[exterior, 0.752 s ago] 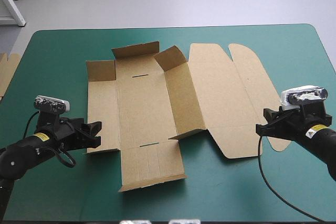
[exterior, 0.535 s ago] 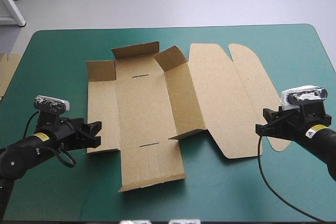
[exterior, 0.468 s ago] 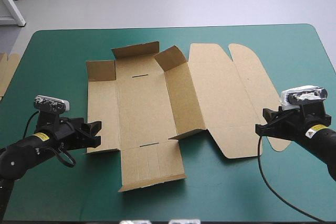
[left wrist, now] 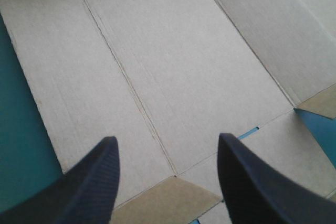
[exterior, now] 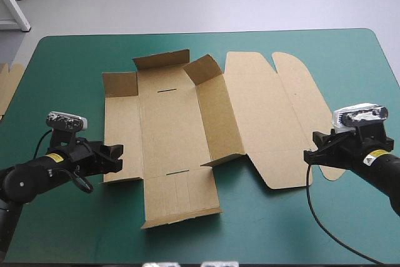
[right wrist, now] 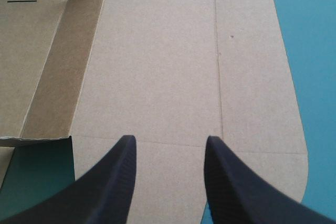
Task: Fold the box
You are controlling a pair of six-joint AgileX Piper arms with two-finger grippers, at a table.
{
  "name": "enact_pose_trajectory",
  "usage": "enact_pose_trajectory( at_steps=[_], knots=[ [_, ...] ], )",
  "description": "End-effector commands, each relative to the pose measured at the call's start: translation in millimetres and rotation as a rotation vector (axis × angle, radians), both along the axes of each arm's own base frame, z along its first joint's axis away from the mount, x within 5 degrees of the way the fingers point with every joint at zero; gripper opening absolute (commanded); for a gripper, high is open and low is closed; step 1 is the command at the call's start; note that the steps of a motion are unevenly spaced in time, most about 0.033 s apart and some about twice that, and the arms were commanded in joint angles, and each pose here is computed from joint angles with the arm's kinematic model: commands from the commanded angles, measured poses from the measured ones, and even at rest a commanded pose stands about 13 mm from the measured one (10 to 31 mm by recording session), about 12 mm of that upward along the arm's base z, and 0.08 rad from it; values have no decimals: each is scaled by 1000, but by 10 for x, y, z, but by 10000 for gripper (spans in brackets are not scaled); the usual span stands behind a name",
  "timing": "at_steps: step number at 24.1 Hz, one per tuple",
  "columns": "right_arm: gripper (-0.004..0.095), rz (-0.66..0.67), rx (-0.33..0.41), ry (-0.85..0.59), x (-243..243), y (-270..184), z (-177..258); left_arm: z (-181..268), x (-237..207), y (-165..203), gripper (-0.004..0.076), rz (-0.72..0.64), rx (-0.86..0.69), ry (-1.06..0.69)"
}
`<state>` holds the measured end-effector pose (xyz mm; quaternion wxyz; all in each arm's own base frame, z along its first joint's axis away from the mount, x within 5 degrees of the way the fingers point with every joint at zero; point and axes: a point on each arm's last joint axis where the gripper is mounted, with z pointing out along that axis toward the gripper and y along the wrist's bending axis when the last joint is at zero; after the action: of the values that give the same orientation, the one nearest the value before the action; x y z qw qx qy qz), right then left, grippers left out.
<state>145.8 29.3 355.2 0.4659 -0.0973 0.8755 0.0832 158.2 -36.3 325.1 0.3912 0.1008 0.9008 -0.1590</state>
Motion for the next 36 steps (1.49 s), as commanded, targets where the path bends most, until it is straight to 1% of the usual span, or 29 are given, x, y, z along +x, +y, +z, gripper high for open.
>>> enact_pose_trajectory(
  at_steps=[1,6,10,15,19,20,22,23,24,25,26,27,29,31,34,36],
  knots=[
    [387,-11,0,-60,12,-14,27,86,111,1,402,31,-32,-56],
    [387,-29,8,-38,60,-17,-184,-22,266,-19,402,42,-68,6],
    [387,-40,17,-12,148,-10,-222,-102,378,-51,402,36,-107,47],
    [388,-44,18,29,281,3,-291,-217,540,-126,402,7,-198,102],
    [393,-41,22,77,397,22,-272,-307,572,-113,402,-9,-189,167],
    [396,-39,21,82,415,26,-258,-319,566,-75,402,1,-182,182],
    [402,-36,22,94,475,35,-213,-337,565,131,402,72,-172,203],
    [402,-40,33,100,510,43,-183,-348,561,337,402,139,-157,202],
    [402,-40,34,107,530,45,-184,-354,560,429,402,182,-162,206],
    [402,-40,46,115,558,56,-182,-369,569,539,402,236,-190,214],
    [402,-36,69,121,575,73,-182,-392,580,599,402,261,-199,224],
    [402,-33,72,125,587,78,-187,-422,590,652,402,280,-192,236],
    [402,-23,62,143,599,83,-214,-518,615,797,402,329,-202,284],
    [402,-21,60,150,606,85,-225,-609,655,954,402,394,-244,313],
    [402,-21,60,151,610,85,-228,-804,761,1044,402,408,-303,381],
    [402,-21,60,151,610,85,-228,-905,819,1048,402,387,-336,415]
  ],
)
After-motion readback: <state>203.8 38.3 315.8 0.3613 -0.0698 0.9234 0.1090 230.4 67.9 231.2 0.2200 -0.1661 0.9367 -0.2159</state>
